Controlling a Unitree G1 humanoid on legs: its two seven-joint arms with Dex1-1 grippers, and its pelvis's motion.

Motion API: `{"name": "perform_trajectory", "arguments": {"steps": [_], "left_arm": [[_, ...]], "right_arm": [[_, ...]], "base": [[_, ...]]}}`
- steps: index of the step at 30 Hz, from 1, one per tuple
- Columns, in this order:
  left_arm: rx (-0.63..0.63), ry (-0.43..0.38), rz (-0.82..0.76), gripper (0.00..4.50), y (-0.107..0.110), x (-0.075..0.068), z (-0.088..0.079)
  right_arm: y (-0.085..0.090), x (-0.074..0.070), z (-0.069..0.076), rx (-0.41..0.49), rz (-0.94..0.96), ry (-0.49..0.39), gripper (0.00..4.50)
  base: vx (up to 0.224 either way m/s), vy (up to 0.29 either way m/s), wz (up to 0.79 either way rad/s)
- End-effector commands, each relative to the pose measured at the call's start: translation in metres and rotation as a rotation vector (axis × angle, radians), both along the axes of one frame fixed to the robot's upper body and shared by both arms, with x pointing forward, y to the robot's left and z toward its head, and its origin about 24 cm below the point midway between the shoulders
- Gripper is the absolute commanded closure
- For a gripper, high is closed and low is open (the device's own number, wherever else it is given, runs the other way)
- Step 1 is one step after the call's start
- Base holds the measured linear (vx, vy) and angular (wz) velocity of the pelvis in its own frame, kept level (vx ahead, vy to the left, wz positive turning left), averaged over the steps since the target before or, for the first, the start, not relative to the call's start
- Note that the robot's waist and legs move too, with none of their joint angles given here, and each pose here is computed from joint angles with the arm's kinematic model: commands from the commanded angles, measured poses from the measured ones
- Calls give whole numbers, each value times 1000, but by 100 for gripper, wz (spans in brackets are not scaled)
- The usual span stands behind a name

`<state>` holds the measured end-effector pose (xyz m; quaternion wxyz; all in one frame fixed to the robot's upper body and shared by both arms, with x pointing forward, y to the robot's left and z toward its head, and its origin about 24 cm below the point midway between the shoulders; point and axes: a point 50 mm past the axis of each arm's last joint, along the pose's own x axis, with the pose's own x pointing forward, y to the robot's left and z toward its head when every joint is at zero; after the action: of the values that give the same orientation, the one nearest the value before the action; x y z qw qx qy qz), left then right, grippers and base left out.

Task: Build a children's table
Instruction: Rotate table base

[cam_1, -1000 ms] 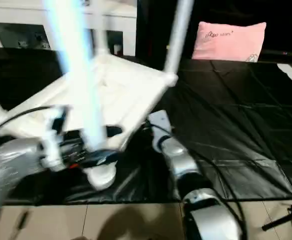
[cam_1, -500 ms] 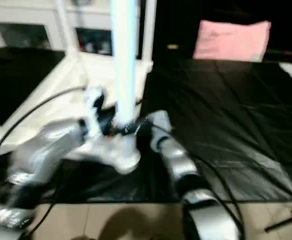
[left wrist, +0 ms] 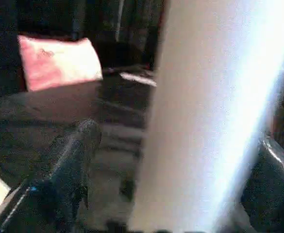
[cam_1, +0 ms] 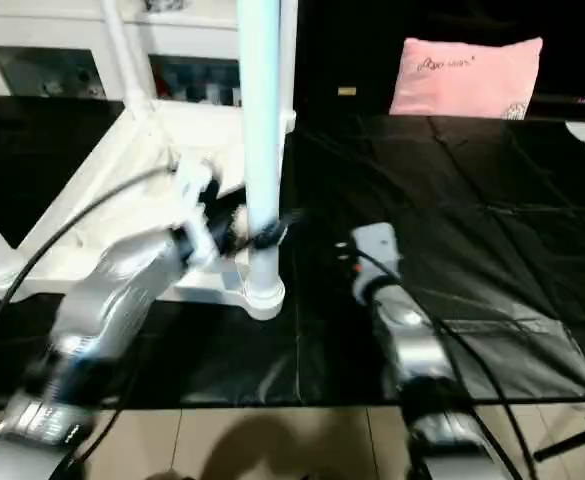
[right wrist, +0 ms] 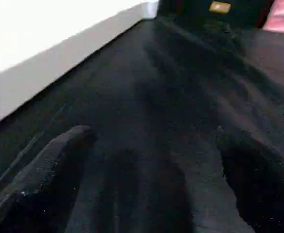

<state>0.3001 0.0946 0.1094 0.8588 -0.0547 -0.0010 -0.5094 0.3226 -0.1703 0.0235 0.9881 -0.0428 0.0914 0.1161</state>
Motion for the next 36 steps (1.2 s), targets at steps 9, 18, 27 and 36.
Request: {"name": "perform_trajectory", "arguments": {"steps": [9,18,27,36], "left_arm": [[-66,140,-62,7,63,-38,2],[45,146,400,7,117,-22,-14],[296,54,354,7,122,-4,-11],[499,97,-121,7,82,-8,-9]], "right_arm": [[-16,-11,26,79,-57,-53,0],[-28,-39,28,88,-104,-3,0],[-6,-40,41,54,0,-18,0],[-12,-47,45,-66,258,68,0]], "base": [[0,0,0],[0,0,0],[0,0,0],[0,0,0]]}}
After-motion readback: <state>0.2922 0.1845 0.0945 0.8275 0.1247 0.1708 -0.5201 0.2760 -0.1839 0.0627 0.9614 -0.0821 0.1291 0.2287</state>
